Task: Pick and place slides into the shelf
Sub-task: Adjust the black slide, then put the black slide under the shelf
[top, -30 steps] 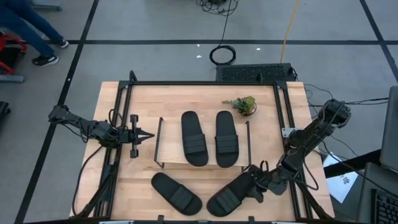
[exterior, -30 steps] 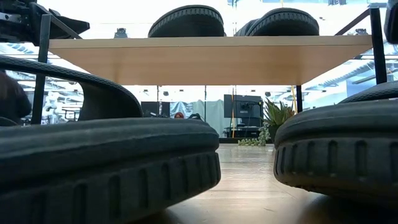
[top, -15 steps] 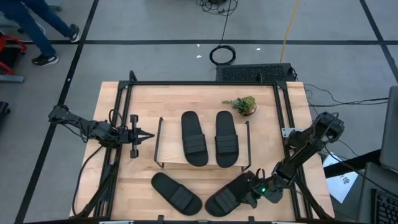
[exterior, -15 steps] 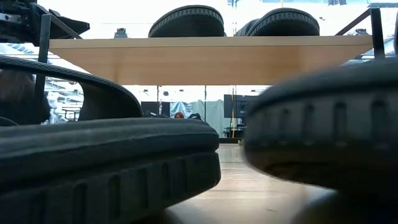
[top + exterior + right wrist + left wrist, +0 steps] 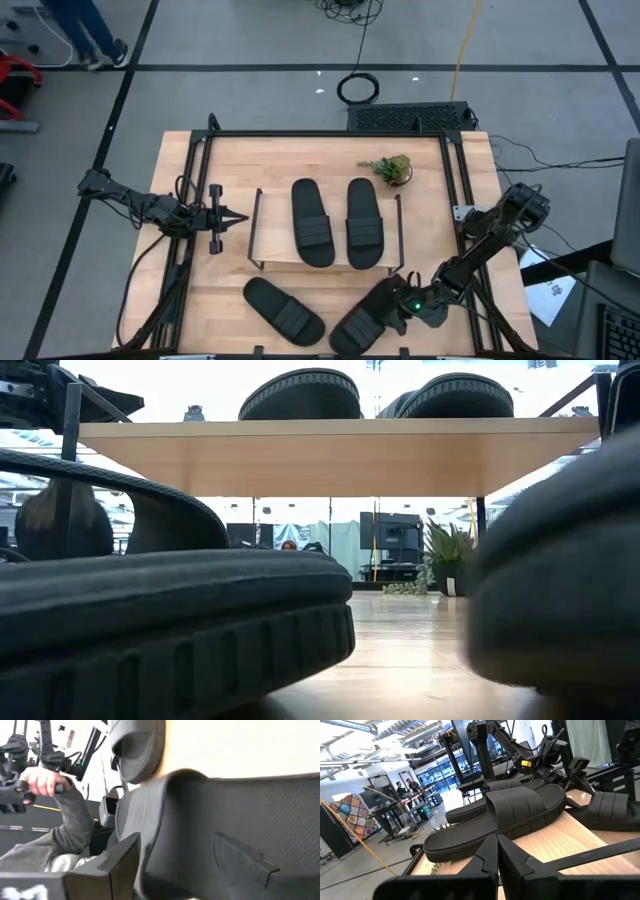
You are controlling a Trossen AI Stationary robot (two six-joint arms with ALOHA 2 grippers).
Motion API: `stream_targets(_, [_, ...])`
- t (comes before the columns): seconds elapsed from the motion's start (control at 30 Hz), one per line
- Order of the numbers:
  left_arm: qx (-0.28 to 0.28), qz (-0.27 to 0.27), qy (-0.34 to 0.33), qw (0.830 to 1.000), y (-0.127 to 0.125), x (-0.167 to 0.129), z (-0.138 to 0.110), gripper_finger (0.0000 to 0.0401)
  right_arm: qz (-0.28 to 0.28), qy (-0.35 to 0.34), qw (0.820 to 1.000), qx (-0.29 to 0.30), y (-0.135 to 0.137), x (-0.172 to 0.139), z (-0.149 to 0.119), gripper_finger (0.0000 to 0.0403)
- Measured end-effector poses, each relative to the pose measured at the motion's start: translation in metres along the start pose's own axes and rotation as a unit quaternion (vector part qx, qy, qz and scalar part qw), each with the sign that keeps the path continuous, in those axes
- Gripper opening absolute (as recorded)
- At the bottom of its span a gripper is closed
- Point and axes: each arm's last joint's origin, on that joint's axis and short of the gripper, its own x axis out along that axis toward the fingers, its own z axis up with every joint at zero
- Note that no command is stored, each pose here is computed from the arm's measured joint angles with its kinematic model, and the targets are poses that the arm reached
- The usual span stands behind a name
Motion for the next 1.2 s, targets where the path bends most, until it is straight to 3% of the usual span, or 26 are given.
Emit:
stream_targets(0.3, [0.000,0.000,0.000,1.000,0.000,0.000,0.000,0.0005,-0.006,-0.002,0.999,-0.039,-0.001,0.000,0.001,0.0228])
stream_targets(0.43, [-0.001,0.000,0.001,1.000,0.000,0.000,0.000,0.0005,0.016,-0.019,0.996,-0.086,0.004,0.000,0.002,0.0216])
stream_targets(0.7, [-0.004,-0.001,0.001,1.000,0.000,0.000,0.000,0.0005,0.027,-0.050,0.984,-0.170,0.016,-0.012,0.009,0.0212])
stream_targets(0.87, [-0.003,-0.001,0.003,1.000,0.000,0.000,-0.001,0.0005,0.073,-0.076,0.964,-0.243,0.041,-0.031,0.011,0.0212])
stream_targets(1.0, [-0.001,-0.003,0.008,1.000,-0.001,0.000,-0.002,0.0005,0.116,-0.109,0.921,-0.355,0.082,-0.045,0.008,0.0212])
stream_targets(1.1, [0.000,-0.004,0.010,1.000,-0.001,0.000,-0.002,0.0005,0.142,-0.136,0.863,-0.465,0.124,-0.059,0.003,0.0212])
stream_targets(1.2, [0.001,-0.004,0.010,1.000,-0.001,0.000,-0.002,0.0005,0.112,-0.165,0.805,-0.559,0.161,-0.071,-0.003,0.0212])
